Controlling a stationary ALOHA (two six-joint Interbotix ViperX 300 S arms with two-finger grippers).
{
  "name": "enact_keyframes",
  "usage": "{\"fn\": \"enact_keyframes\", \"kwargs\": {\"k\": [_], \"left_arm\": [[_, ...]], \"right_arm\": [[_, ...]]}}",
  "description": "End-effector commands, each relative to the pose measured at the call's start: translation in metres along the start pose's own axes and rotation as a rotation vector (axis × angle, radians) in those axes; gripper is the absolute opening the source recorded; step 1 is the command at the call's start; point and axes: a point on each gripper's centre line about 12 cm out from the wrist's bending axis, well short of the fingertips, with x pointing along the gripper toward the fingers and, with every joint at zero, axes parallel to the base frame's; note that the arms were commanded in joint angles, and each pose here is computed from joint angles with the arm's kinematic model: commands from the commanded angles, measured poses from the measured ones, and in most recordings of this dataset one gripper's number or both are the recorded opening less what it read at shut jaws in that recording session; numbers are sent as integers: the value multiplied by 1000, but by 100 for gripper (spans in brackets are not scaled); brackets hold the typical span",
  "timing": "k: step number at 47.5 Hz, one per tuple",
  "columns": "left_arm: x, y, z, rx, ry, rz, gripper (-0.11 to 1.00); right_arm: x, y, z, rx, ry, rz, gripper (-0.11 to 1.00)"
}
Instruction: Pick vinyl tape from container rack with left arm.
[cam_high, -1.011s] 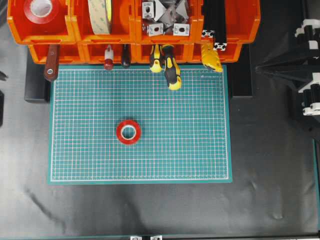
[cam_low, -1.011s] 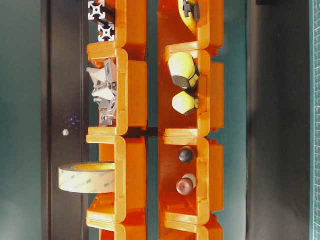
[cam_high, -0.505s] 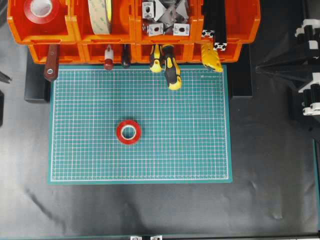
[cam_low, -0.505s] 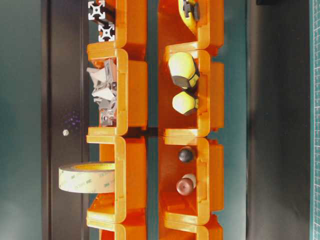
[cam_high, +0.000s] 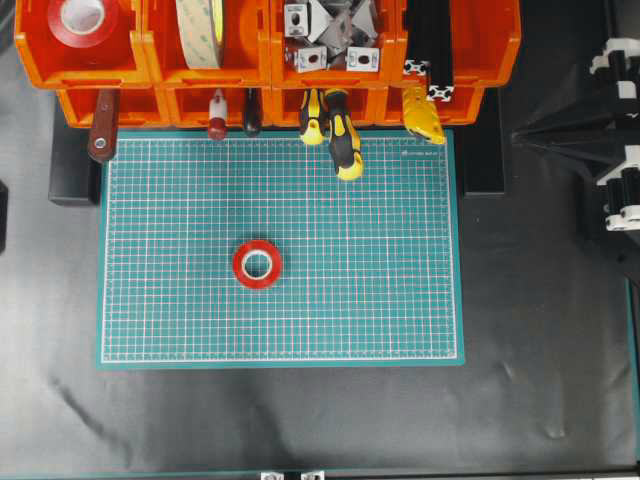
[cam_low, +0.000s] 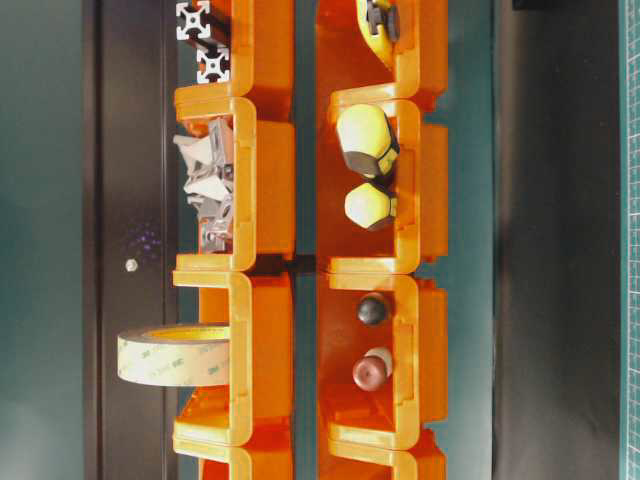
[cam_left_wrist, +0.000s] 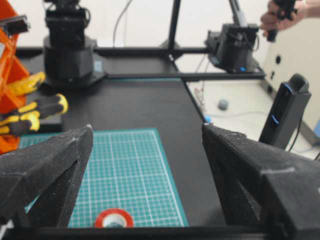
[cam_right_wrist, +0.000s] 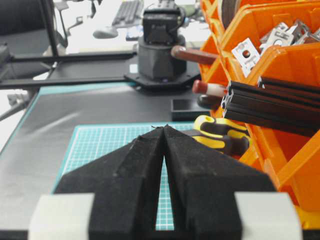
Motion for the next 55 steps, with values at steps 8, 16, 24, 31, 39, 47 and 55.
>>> {"fn": "enact_keyframes", "kwargs": {"k": [8, 16, 24, 31, 39, 47, 55], "left_arm": [[2, 0, 0, -1, -5, 0, 85], [1, 0, -2, -1, -2, 0, 85], [0, 1, -1, 3, -8, 3, 85], [-5, 3, 1, 7, -24, 16, 85], [-5, 3, -3, 2, -19, 20, 84], [-6, 4, -3, -7, -20, 21, 85], [-8, 4, 0, -7, -34, 21, 84]], "right_arm": [[1, 0, 7, 2, -22, -3, 0], [1, 0, 7, 0, -20, -3, 0], [1, 0, 7, 0, -20, -1, 0], [1, 0, 7, 0, -18, -1, 0], [1, 0, 6, 0, -15, -1, 0], [1, 0, 2, 0, 18, -2, 0], [-3, 0, -7, 3, 113, -3, 0]]}}
